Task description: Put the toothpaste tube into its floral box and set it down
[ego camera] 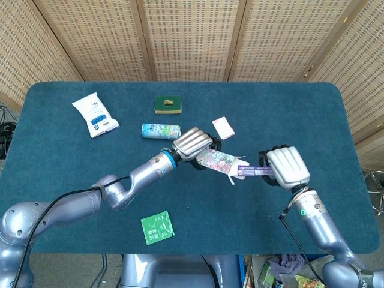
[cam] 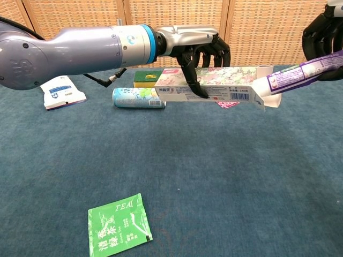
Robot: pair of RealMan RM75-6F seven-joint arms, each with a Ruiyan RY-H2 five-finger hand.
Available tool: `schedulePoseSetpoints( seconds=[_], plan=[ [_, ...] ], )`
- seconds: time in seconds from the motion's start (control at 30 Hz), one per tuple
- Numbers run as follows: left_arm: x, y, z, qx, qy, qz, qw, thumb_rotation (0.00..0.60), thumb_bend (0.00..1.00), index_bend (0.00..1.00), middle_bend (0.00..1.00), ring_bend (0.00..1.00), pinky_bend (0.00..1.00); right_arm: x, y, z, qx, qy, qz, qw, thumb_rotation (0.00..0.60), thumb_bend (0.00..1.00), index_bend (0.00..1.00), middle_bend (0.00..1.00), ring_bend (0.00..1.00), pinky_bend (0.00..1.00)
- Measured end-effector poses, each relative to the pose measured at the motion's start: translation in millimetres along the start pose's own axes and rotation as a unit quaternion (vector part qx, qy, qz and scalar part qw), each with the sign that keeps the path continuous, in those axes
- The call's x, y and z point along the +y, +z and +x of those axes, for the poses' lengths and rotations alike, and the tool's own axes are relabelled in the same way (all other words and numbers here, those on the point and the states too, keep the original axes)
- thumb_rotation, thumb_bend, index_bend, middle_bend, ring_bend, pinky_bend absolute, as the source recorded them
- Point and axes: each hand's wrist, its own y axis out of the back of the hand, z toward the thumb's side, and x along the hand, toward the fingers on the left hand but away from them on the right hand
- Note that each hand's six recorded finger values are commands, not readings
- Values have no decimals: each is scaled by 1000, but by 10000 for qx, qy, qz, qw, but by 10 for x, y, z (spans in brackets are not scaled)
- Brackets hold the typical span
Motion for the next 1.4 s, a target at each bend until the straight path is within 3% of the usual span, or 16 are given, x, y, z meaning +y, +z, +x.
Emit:
schedulePoseSetpoints(
  seconds=[1.4],
  plan=[
    [-66, -23, 91, 234, -25, -344, 9991, 600, 199, 503, 471, 466, 511, 80, -49, -68, -261, 32, 100, 9996, 600, 761, 624, 610, 476, 409]
  ],
)
